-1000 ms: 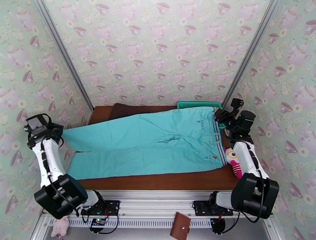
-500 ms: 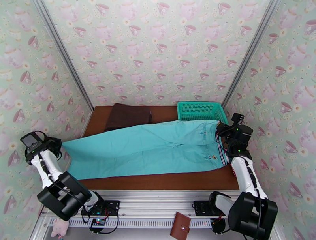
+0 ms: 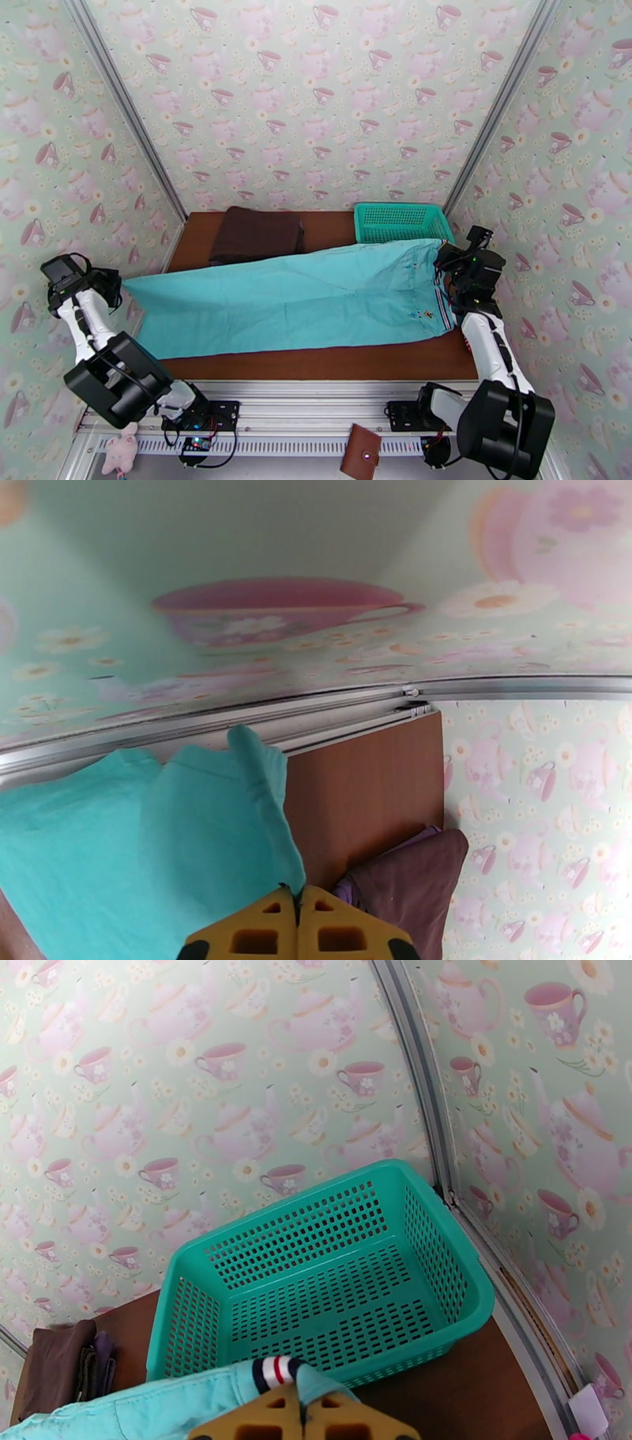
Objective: Fold and stack the trousers
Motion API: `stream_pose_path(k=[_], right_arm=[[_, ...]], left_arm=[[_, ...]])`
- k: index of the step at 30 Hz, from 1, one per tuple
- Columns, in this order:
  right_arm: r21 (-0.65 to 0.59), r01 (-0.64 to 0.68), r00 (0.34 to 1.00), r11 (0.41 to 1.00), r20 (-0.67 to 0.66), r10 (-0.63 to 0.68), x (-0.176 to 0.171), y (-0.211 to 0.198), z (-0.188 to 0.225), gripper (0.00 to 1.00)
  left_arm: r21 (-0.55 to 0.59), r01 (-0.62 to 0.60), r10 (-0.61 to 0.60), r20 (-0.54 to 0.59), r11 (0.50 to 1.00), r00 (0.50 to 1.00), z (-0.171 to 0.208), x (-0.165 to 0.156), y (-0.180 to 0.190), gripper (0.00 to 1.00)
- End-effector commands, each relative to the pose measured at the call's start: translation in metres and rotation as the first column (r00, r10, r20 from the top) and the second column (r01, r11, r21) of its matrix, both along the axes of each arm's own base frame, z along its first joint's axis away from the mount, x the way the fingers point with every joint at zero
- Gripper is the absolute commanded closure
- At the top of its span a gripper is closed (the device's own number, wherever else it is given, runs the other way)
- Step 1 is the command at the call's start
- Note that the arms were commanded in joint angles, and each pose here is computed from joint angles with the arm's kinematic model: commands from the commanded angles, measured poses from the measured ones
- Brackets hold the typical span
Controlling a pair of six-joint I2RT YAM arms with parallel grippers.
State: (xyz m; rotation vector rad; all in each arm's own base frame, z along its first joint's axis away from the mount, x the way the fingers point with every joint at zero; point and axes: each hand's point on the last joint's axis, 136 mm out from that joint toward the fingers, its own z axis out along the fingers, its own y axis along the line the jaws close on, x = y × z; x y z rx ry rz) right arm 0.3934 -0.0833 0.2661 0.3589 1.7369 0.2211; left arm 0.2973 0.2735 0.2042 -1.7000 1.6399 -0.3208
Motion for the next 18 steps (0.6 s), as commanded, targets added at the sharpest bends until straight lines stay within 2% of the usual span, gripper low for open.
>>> stream_pose_path(k=[1, 6, 8, 11, 12, 14, 18], right_arm=[[-0.056, 0.009, 0.984, 0.998, 0.181, 0.001, 0.009, -0.006, 0.055, 1.00], [-0.087, 0.033, 0.964, 0.996, 0.265, -0.009, 0.001, -0.006, 0.063, 1.00], [-0.091, 0.031, 0.966, 0.995, 0.259, -0.007, -0.004, -0.005, 0.058, 1.00], [-0.090, 0.011, 0.972, 0.996, 0.233, 0.010, -0.012, 0.002, 0.042, 1.00], [-0.084, 0.007, 0.976, 0.996, 0.218, 0.012, -0.017, 0.003, 0.034, 1.00], [-0.080, -0.023, 0.982, 0.997, 0.183, 0.037, -0.026, 0.011, 0.018, 1.00], [-0.073, -0.011, 0.998, 0.997, 0.061, 0.016, -0.047, 0.014, -0.013, 1.00]], left_arm=[[0.136, -0.078, 0.069, 0.071, 0.988, 0.995, 0.002, 0.017, 0.049, 1.00], [0.158, -0.101, 0.076, 0.154, 0.982, 0.985, -0.003, 0.023, 0.053, 1.00], [0.179, -0.094, 0.056, 0.205, 0.979, 0.977, 0.005, 0.026, 0.053, 1.00], [0.193, -0.106, 0.062, 0.221, 0.975, 0.973, 0.005, 0.019, 0.047, 1.00], [0.160, -0.111, 0.079, 0.195, 0.981, 0.978, -0.013, 0.011, 0.040, 1.00], [0.132, -0.112, 0.089, 0.171, 0.985, 0.981, -0.026, 0.002, 0.030, 1.00], [0.039, -0.138, 0.138, 0.018, 0.990, 0.990, -0.063, -0.031, 0.011, 1.00]])
